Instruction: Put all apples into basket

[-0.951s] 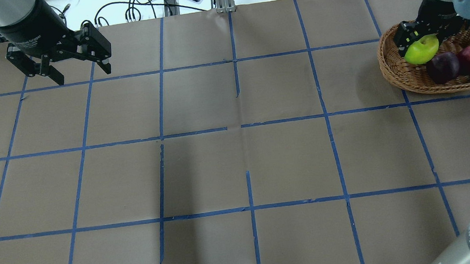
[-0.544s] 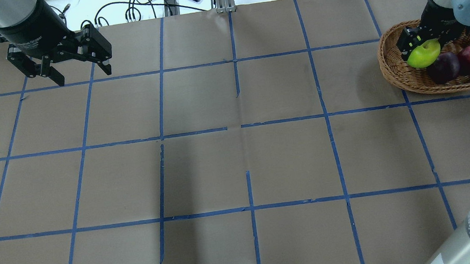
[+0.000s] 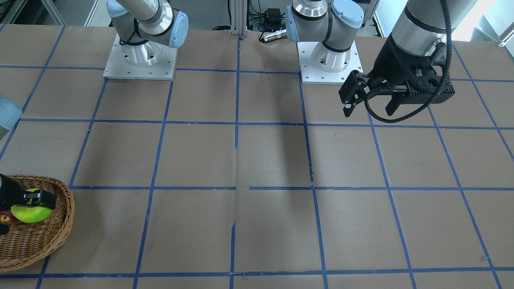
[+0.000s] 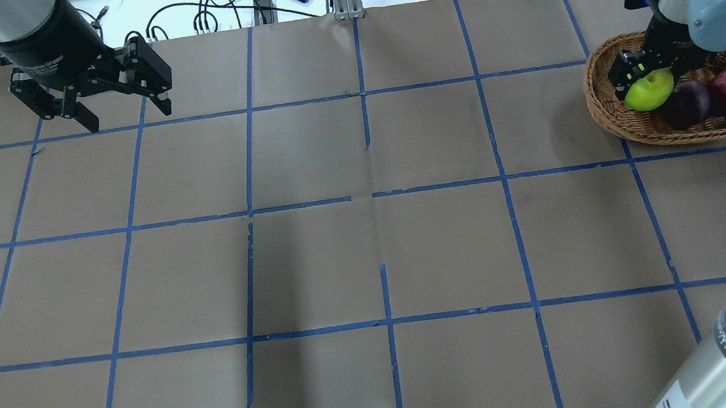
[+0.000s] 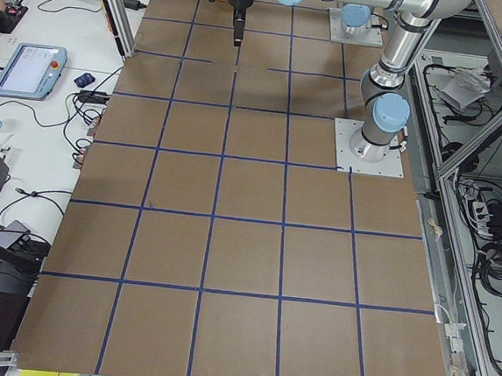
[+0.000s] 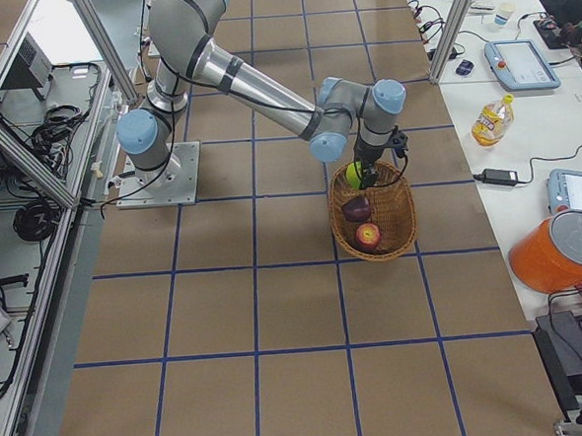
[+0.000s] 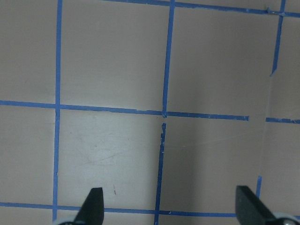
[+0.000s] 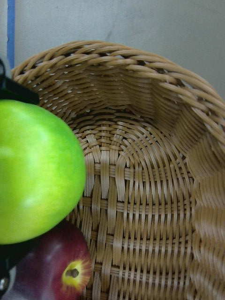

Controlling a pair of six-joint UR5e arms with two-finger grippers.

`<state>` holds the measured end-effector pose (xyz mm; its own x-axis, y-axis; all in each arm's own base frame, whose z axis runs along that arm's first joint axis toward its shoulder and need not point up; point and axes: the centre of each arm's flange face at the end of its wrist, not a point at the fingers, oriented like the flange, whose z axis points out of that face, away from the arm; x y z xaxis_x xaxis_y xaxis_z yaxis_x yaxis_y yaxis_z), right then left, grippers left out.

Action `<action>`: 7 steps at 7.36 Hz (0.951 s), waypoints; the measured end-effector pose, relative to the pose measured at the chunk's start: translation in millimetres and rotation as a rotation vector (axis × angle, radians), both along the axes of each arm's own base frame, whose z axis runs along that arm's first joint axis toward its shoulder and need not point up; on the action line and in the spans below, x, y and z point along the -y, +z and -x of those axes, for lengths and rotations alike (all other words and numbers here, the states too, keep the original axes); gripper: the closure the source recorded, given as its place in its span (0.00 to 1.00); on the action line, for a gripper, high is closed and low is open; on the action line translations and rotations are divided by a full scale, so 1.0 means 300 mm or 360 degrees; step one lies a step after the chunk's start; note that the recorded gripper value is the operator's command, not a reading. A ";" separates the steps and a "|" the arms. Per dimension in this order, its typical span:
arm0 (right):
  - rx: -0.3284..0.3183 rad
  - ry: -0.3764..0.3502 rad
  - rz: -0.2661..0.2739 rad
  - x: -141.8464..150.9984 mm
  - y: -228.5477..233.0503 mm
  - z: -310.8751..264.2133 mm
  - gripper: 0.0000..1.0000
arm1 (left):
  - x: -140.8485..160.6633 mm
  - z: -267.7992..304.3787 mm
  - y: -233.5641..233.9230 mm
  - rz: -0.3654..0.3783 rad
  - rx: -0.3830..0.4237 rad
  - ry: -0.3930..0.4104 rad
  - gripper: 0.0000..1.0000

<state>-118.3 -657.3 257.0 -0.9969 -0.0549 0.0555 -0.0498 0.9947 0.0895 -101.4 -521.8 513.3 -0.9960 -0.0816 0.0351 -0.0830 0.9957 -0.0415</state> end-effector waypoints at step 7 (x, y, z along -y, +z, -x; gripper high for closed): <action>0.0073 0.0038 0.0010 -0.186 0.456 -0.491 0.00 | -0.012 0.007 0.002 -0.0009 0.0011 -0.0006 0.00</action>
